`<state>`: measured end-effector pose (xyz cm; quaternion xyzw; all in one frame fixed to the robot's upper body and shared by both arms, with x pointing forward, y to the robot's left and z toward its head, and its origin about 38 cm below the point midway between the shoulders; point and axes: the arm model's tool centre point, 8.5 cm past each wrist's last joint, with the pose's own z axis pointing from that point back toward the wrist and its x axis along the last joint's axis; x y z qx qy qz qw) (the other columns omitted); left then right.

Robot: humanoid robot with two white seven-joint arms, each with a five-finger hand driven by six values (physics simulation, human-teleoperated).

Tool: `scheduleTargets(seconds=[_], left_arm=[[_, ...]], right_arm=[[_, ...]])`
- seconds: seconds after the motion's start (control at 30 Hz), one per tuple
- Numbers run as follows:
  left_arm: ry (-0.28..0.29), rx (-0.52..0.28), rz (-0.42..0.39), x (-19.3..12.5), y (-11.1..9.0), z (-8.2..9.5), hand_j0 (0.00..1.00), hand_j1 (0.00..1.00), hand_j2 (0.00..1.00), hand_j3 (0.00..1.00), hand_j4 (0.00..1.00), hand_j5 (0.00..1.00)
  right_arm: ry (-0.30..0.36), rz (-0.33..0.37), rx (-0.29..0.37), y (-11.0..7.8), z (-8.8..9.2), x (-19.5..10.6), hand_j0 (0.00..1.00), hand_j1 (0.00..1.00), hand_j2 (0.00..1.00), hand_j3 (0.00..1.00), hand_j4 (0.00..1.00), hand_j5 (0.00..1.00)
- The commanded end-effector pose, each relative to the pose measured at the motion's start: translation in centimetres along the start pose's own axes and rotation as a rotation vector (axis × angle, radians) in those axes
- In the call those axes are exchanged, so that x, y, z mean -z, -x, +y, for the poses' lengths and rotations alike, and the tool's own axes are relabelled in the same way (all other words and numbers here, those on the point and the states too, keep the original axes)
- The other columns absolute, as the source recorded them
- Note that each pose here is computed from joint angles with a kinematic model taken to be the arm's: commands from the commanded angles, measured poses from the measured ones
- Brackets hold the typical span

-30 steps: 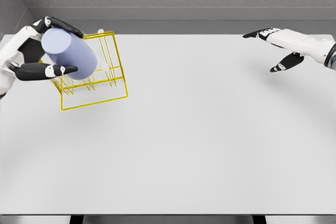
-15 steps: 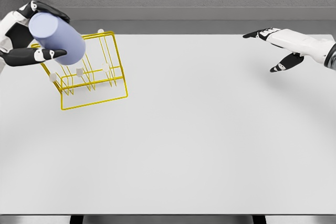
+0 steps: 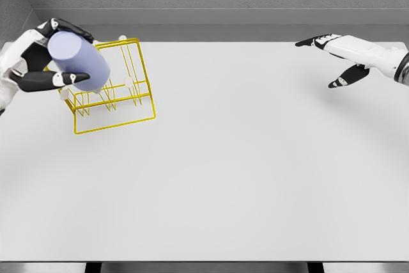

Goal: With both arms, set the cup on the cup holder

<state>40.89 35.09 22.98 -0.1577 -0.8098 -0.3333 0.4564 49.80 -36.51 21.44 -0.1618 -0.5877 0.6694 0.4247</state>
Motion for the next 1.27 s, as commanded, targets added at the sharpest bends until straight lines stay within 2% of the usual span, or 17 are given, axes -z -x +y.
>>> scheduleTargets(seconds=[0.0,0.23,0.27,0.3,0.33,0.37,0.4,0.5,0.87,0.93,0.97,1.03,1.1,1.13,1.17,1.23], left_arm=[[0.005,-0.012,-0.001,0.2,0.4,-0.6,0.43,0.43,0.43,0.43,0.43,0.43],[0.009,-0.023,0.014,-0.3,0.9,-1.0,0.43,0.43,0.43,0.43,0.43,0.43],[0.010,-0.026,0.019,-0.4,1.0,-1.1,0.46,0.46,0.46,0.46,0.46,0.46],[0.012,-0.022,0.017,-0.4,0.9,-1.1,0.58,0.58,0.58,0.58,0.58,0.58],[0.019,-0.015,0.022,-0.5,1.0,-1.2,0.80,0.80,0.80,0.80,0.80,0.80],[0.019,-0.011,0.022,-0.5,0.9,-1.1,0.92,0.92,0.92,0.92,0.92,0.92],[0.018,-0.008,0.020,-0.5,0.8,-1.0,0.99,0.99,0.99,0.99,0.99,0.99],[0.016,0.008,-0.007,-0.5,0.5,-0.9,1.00,1.00,1.00,1.00,1.00,1.00],[0.028,-0.001,-0.022,-0.4,0.3,-1.4,1.00,1.00,1.00,1.00,1.00,1.00],[0.126,0.006,-0.039,-0.1,-0.4,-2.4,1.00,1.00,1.00,1.00,1.00,1.00],[0.155,0.007,-0.058,0.2,-1.0,-3.2,1.00,1.00,1.00,1.00,1.00,1.00],[0.216,0.035,-0.048,-0.5,-2.6,-3.6,1.00,1.00,1.00,1.00,1.00,1.00],[0.305,0.077,-0.032,-0.8,-3.2,-5.6,1.00,1.00,1.00,1.00,1.00,1.00],[0.328,0.082,-0.036,-0.8,-3.4,-6.3,1.00,1.00,1.00,1.00,1.00,1.00],[0.336,0.080,-0.020,-1.4,-3.3,-6.5,1.00,1.00,1.00,1.00,1.00,1.00],[0.350,0.080,-0.041,-1.1,-3.9,-6.9,1.00,1.00,1.00,1.00,1.00,1.00]], right_arm=[[0.006,0.000,0.005,0.0,-0.1,0.0,1.00,1.00,1.00,1.00,1.00,1.00],[0.006,0.000,0.005,0.0,-0.1,0.0,1.00,1.00,1.00,1.00,1.00,1.00],[0.006,0.000,0.005,0.0,-0.1,0.0,1.00,1.00,1.00,1.00,1.00,1.00],[0.006,0.000,0.005,0.0,-0.1,0.0,1.00,1.00,1.00,1.00,1.00,1.00],[0.006,0.000,0.005,0.0,-0.1,0.0,1.00,1.00,1.00,1.00,1.00,1.00],[0.006,0.000,0.005,0.0,-0.1,0.0,1.00,1.00,1.00,1.00,1.00,1.00],[0.006,0.000,0.005,0.0,-0.1,0.0,1.00,1.00,1.00,1.00,1.00,1.00],[0.006,0.000,0.005,0.0,-0.1,0.0,1.00,1.00,1.00,1.00,1.00,1.00],[0.006,0.000,0.005,0.0,-0.1,0.0,1.00,1.00,1.00,1.00,1.00,1.00],[0.006,0.000,0.005,0.0,-0.1,0.0,1.00,1.00,1.00,1.00,1.00,1.00],[0.006,0.000,0.005,0.0,-0.1,0.0,1.00,1.00,1.00,1.00,1.00,1.00],[0.006,-0.001,0.006,0.0,-0.1,0.0,1.00,1.00,1.00,1.00,1.00,1.00],[0.006,-0.001,0.006,0.0,-0.1,0.0,1.00,1.00,1.00,1.00,1.00,1.00],[0.006,-0.001,0.006,0.0,-0.1,0.0,1.00,1.00,1.00,1.00,1.00,1.00],[0.006,-0.001,0.006,0.0,-0.1,0.0,1.00,1.00,1.00,1.00,1.00,1.00],[0.006,-0.002,0.005,-0.1,-0.1,0.0,1.00,1.00,1.00,1.00,1.00,1.00]])
